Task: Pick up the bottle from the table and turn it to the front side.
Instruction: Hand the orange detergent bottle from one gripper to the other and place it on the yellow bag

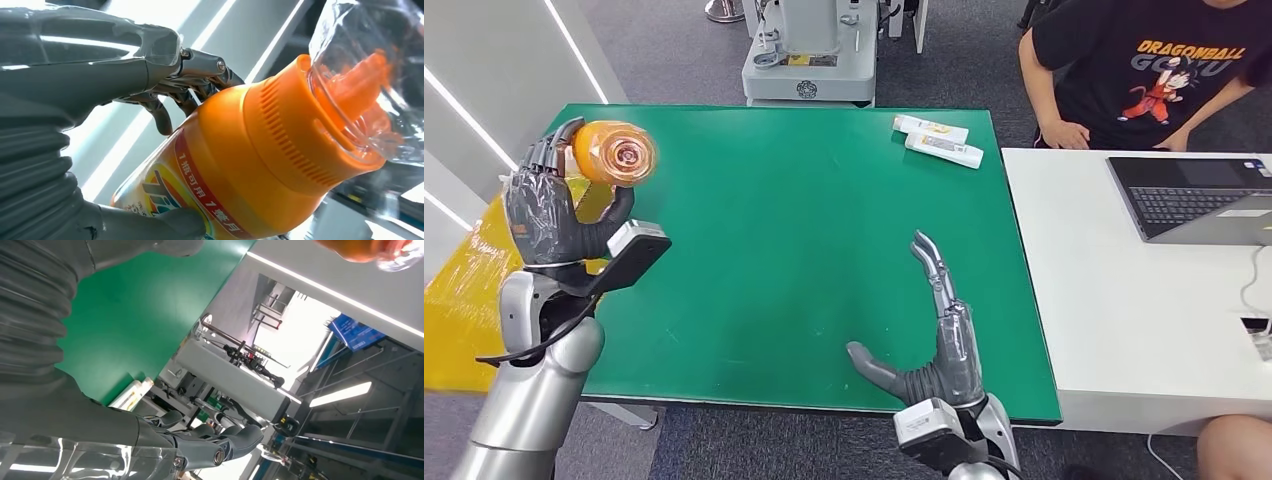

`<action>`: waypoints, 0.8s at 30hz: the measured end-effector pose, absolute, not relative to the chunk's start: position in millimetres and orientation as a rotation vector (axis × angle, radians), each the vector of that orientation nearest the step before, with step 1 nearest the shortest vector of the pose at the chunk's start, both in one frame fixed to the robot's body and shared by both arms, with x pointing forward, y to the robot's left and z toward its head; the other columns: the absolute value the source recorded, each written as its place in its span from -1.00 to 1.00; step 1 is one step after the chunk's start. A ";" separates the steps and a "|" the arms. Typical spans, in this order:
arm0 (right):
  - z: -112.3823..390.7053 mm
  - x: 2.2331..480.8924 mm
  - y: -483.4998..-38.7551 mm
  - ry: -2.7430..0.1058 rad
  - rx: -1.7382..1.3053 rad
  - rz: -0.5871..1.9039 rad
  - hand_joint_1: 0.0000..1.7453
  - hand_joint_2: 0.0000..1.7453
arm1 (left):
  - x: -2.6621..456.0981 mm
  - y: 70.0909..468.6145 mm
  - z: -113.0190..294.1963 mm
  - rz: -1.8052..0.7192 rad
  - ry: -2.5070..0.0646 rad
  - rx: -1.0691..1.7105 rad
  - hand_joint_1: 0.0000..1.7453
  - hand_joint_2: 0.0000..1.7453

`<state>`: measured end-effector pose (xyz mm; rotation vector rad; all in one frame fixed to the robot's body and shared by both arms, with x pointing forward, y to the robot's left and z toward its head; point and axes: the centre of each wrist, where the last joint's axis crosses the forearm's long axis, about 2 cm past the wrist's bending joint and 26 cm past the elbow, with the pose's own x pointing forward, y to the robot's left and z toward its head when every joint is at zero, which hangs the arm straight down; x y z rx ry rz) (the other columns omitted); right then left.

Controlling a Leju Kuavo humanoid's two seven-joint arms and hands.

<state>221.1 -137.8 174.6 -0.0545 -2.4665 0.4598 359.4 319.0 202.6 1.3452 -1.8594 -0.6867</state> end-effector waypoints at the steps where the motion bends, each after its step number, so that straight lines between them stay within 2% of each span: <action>1: 174.6 220.9 -137.8 -2.465 -0.051 0.462 -1.00 1.00 | 359.5 323.2 202.2 -0.723 -1.823 1.412 1.00 1.00; 5: 174.5 220.0 -137.9 -2.456 -0.046 0.466 -1.00 1.00 | 359.5 340.1 199.6 -0.851 -1.688 1.605 1.00 1.00; 11: 174.7 217.9 -140.2 -2.453 -0.048 0.468 -1.00 1.00 | 360.4 352.8 192.3 -0.995 -1.539 1.692 1.00 1.00; 24: 172.6 216.7 -144.6 -2.443 -0.021 0.471 -1.00 1.00 | 360.5 357.1 157.1 -1.310 -1.312 1.589 1.00 1.00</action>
